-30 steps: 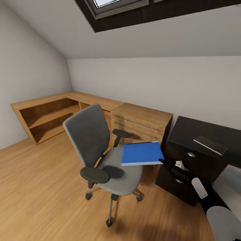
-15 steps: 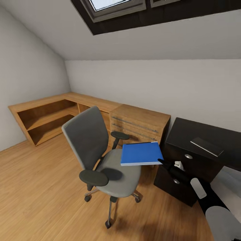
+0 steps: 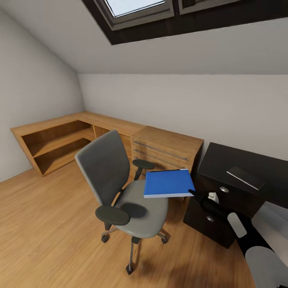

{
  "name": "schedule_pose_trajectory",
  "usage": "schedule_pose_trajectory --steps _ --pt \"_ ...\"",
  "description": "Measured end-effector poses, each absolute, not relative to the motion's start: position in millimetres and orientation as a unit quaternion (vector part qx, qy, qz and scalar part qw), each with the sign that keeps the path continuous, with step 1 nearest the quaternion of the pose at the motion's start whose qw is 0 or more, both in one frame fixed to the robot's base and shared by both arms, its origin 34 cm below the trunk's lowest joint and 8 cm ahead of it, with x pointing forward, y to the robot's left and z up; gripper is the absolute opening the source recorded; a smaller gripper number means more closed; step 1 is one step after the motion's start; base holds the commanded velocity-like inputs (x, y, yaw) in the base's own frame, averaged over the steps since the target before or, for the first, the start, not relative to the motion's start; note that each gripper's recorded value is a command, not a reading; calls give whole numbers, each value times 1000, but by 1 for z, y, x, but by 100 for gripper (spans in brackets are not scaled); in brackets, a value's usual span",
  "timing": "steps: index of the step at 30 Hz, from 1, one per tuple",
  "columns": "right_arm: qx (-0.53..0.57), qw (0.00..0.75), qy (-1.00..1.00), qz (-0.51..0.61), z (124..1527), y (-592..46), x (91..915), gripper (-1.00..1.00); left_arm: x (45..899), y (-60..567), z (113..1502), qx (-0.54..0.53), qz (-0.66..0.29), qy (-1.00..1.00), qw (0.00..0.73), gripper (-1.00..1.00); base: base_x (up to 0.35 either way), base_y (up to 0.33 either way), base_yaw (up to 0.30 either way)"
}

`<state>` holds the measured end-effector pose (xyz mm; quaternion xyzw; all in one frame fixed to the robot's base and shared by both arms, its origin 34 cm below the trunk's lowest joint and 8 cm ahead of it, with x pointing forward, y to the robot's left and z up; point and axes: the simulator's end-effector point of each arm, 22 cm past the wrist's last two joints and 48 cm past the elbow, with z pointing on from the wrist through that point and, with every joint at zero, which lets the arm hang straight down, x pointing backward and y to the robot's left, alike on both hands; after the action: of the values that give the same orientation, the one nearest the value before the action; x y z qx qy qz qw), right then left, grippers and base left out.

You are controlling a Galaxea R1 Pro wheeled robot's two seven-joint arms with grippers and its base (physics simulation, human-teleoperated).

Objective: In the bedroom, organize the workspace by keeping the computer under the desk, ensuring the monitor is on the desk, placing the keyboard on the desk next to the monitor, placing the mouse on the desk next to the keyboard, moving the folder from the swivel chair onto the desk next to the mouse, stacking the notebook on top of the folder with the pen on top of the notebook, and positioning the swivel chair next to the desk.

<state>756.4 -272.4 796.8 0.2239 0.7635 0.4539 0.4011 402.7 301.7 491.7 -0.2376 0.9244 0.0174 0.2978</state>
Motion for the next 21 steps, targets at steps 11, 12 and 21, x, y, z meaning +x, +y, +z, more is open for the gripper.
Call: schedule_pose_trajectory --steps 11,12,21 --pt "217 406 758 462 820 -272 757 -100 396 293 507 -240 17 924 297 100 0 0 0" --pt "217 406 758 462 822 -272 757 -100 396 294 509 -240 18 923 299 100 0 0 0" --pt "212 404 756 469 844 -273 757 -100 402 299 528 -240 23 917 317 100 0 0 0"
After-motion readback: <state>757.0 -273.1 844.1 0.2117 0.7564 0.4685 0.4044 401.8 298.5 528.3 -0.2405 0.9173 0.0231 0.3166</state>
